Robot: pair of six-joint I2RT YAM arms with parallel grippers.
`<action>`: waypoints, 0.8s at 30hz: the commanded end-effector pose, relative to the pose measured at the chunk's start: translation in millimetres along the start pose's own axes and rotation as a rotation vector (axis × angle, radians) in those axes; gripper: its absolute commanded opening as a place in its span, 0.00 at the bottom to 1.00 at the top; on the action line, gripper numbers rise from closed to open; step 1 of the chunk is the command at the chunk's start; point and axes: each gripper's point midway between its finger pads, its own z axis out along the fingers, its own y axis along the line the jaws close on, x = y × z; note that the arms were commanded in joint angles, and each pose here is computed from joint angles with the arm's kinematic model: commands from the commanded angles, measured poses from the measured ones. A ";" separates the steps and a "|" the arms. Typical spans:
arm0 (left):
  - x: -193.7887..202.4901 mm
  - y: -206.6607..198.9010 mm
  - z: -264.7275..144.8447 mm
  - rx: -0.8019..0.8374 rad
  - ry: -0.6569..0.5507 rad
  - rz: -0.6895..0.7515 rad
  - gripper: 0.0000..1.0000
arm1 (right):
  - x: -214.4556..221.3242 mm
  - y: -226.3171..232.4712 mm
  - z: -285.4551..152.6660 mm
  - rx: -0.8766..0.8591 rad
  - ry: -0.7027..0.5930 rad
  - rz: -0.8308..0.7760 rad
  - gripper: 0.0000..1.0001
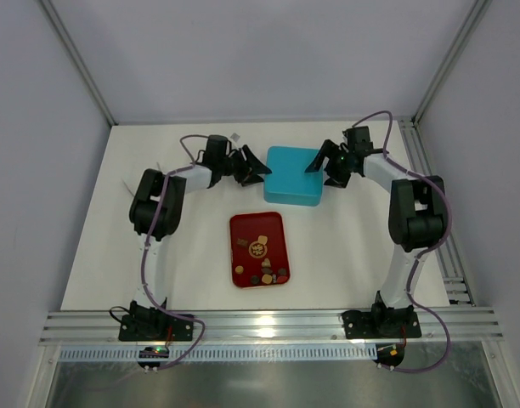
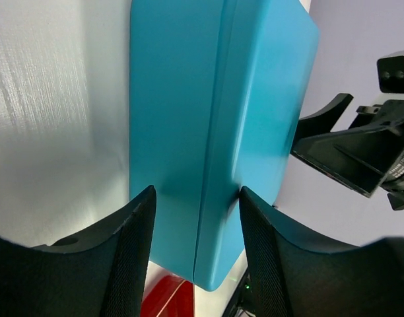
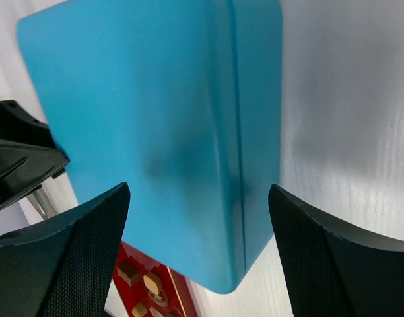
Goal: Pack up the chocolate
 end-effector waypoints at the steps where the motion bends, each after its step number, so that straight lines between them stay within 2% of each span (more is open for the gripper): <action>1: -5.1 -17.0 -7.3 -0.054 -0.042 0.053 0.52 | -13.4 1.2 6.7 0.012 -0.025 -0.032 0.86; 9: 26.1 -12.6 -9.3 -0.184 -0.025 0.079 0.48 | 1.9 6.2 10.8 0.021 -0.010 -0.054 0.79; 18: 63.8 -25.4 -20.1 -0.216 -0.019 0.116 0.45 | 21.0 10.3 2.1 0.017 -0.001 -0.095 0.71; 24: 59.1 -35.1 -28.5 -0.209 -0.040 0.147 0.46 | 22.8 10.0 -4.0 0.036 -0.006 -0.109 0.72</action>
